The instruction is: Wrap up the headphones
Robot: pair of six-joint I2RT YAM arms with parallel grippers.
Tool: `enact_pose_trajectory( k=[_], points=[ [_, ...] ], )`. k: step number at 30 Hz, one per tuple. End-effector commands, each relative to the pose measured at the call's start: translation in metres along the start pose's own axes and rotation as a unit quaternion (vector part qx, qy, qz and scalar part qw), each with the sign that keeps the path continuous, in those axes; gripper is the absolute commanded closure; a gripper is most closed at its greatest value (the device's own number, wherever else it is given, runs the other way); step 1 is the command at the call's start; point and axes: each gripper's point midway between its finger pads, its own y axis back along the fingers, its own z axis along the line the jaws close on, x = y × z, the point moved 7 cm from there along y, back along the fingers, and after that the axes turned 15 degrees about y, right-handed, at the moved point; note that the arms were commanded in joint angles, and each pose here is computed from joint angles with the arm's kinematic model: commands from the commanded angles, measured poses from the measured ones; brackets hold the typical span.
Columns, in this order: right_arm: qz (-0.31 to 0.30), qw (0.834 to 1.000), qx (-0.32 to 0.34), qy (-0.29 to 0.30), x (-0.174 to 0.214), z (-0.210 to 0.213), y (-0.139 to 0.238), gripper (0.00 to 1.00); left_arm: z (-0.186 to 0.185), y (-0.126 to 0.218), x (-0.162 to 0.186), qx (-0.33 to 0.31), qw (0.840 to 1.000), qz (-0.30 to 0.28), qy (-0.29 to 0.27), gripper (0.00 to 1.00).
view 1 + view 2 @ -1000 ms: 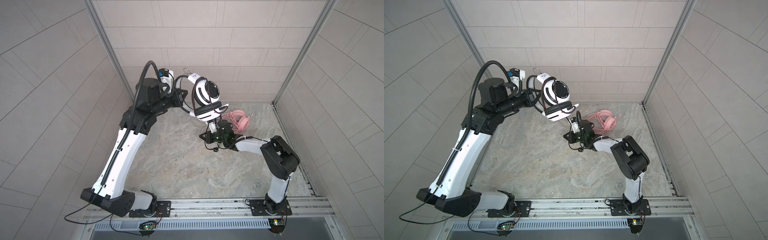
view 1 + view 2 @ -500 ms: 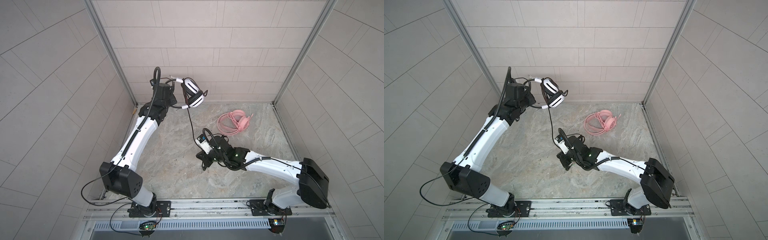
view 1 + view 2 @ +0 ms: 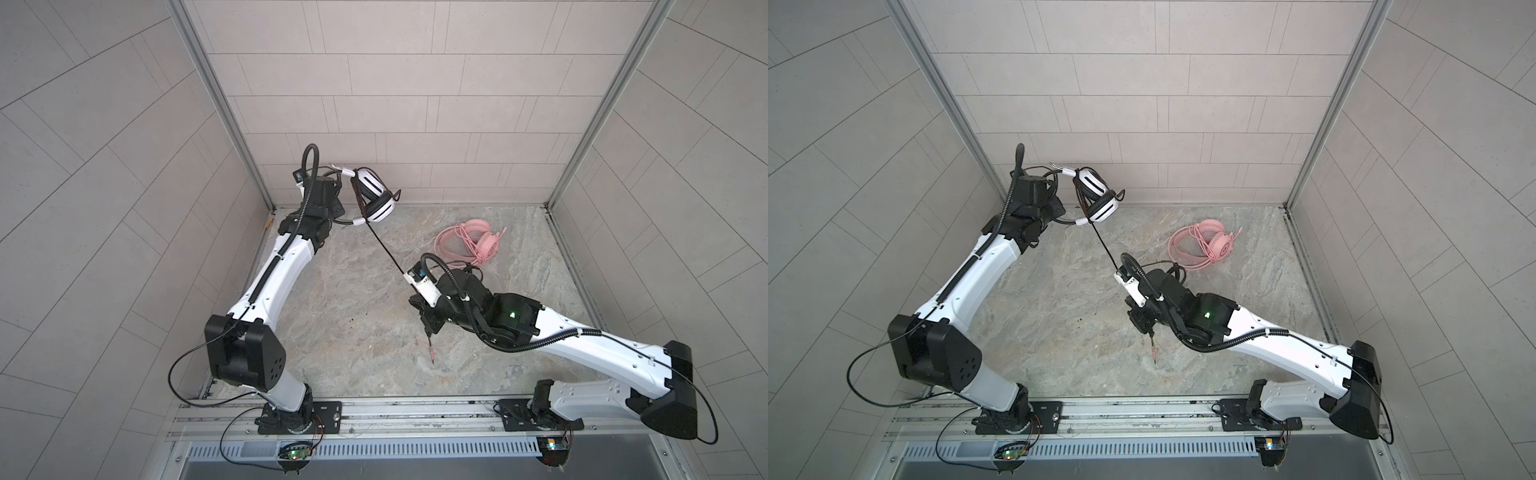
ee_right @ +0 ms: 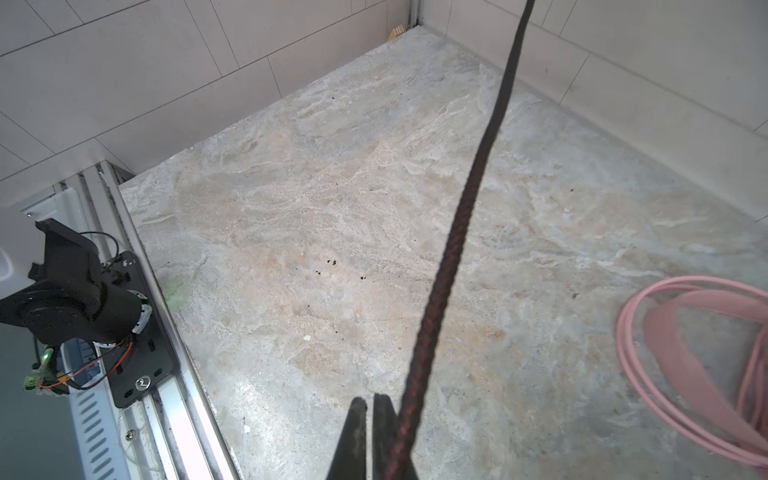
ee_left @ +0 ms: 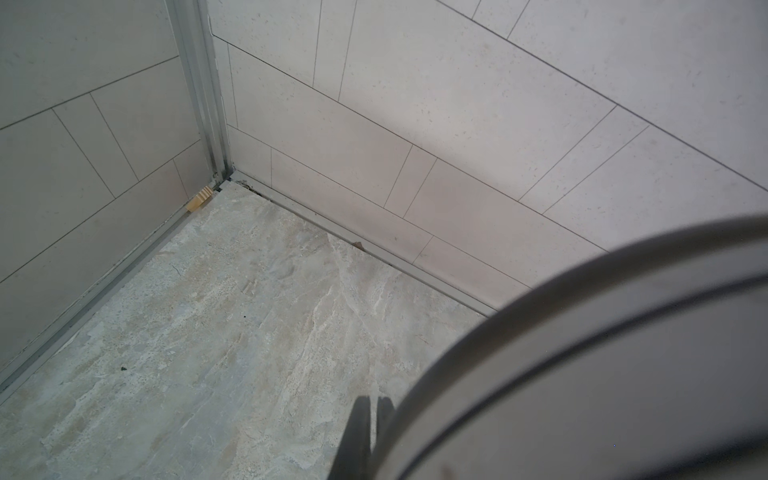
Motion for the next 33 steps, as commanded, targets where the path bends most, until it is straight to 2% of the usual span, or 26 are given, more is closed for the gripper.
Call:
enact_pose_trajectory(
  k=[1, 3, 5, 9, 14, 17, 19, 21, 25, 28, 30, 33],
  points=[
    [-0.001, 0.997, 0.05, 0.052, -0.018, -0.014, 0.023, 0.94, -0.009, -0.001, -0.005, 0.038, 0.999, -0.019, 0.008, 1.0],
    [-0.006, 0.993, 0.087, 0.076, -0.03, -0.025, 0.033, 0.94, -0.01, 0.001, 0.008, 0.038, 0.999, 0.001, -0.015, 1.0],
    [-0.01, 0.987, 0.128, 0.097, -0.044, -0.037, 0.043, 0.94, -0.012, 0.008, 0.026, 0.036, 0.997, 0.016, -0.06, 1.0],
    [-0.027, 0.98, 0.169, 0.1, -0.061, -0.062, 0.058, 0.93, -0.017, 0.027, 0.061, 0.054, 0.987, 0.041, -0.147, 1.0],
    [-0.04, 0.972, 0.215, 0.084, -0.074, -0.095, 0.075, 0.92, -0.028, 0.06, 0.101, 0.1, 0.96, 0.092, -0.243, 1.0],
    [-0.044, 0.97, 0.228, 0.067, -0.074, -0.115, 0.082, 0.91, -0.038, 0.082, 0.128, 0.165, 0.935, 0.15, -0.277, 1.0],
    [-0.048, 0.97, 0.234, 0.051, -0.073, -0.128, 0.084, 0.91, -0.042, 0.094, 0.142, 0.214, 0.914, 0.2, -0.279, 1.0],
    [-0.05, 0.97, 0.234, 0.032, -0.069, -0.142, 0.083, 0.9, -0.046, 0.105, 0.153, 0.265, 0.886, 0.254, -0.282, 1.0],
    [-0.037, 0.972, 0.232, 0.0, -0.056, -0.164, 0.071, 0.9, -0.045, 0.124, 0.167, 0.313, 0.836, 0.34, -0.297, 1.0],
    [-0.028, 0.975, 0.22, -0.018, -0.046, -0.172, 0.057, 0.89, -0.045, 0.136, 0.173, 0.348, 0.804, 0.383, -0.292, 1.0],
    [-0.019, 0.977, 0.21, -0.025, -0.039, -0.173, 0.048, 0.88, -0.047, 0.143, 0.168, 0.367, 0.795, 0.395, -0.278, 1.0],
    [-0.019, 0.98, 0.194, -0.039, -0.029, -0.17, 0.035, 0.88, -0.052, 0.152, 0.153, 0.394, 0.797, 0.385, -0.247, 1.0]
  ],
)
